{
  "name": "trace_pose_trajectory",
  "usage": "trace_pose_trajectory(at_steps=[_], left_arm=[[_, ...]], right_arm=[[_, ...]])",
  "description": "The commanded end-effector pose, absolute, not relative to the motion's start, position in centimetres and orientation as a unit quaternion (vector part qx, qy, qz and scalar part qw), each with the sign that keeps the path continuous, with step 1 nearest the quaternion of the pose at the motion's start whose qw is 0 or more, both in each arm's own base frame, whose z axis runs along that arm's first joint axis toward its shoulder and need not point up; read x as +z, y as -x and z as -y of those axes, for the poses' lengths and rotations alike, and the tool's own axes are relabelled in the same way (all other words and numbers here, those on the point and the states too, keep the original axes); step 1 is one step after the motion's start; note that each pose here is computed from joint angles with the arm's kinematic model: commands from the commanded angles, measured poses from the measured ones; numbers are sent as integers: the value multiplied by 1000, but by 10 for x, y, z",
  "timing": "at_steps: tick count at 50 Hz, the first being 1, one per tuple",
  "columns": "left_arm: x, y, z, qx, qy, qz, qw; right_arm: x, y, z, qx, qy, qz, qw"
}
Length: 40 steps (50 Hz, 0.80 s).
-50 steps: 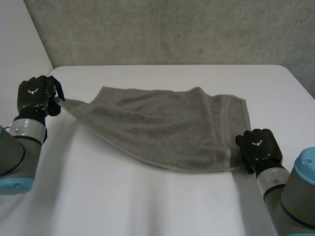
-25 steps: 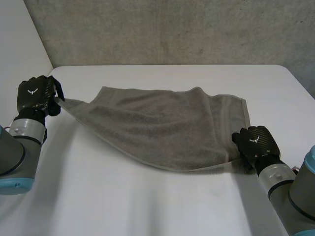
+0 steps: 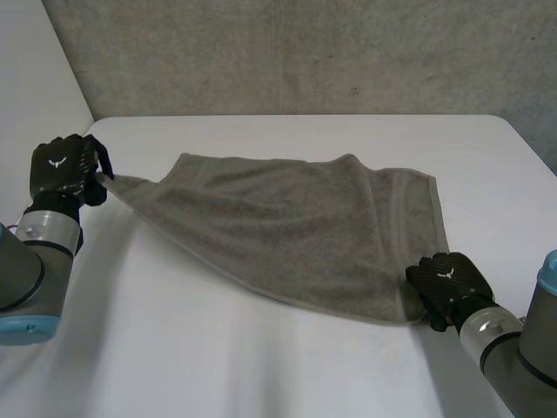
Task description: Fold the towel.
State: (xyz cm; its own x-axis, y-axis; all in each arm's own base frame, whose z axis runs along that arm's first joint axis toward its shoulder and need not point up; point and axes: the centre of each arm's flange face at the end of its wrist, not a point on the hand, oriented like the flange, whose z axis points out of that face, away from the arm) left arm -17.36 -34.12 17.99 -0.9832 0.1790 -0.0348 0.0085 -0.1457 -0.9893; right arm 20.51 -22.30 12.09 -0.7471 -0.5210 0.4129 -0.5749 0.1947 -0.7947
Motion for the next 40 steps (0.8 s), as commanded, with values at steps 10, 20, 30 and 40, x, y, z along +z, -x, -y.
trace_pose_trajectory(at_steps=[10,20,30,40], left_arm=[[180,174,341,753,72,651,57],[180,174,341,753,72,651,57],[196,173,334,764,74,639,54],[241,171,295,780,88,618,46]], right_arm=[[116,-205,216,516,-366,774,9],[120,-200,224,527,-354,772,19],[189,-178,245,625,-296,719,63],[242,-164,248,612,-311,727,34]])
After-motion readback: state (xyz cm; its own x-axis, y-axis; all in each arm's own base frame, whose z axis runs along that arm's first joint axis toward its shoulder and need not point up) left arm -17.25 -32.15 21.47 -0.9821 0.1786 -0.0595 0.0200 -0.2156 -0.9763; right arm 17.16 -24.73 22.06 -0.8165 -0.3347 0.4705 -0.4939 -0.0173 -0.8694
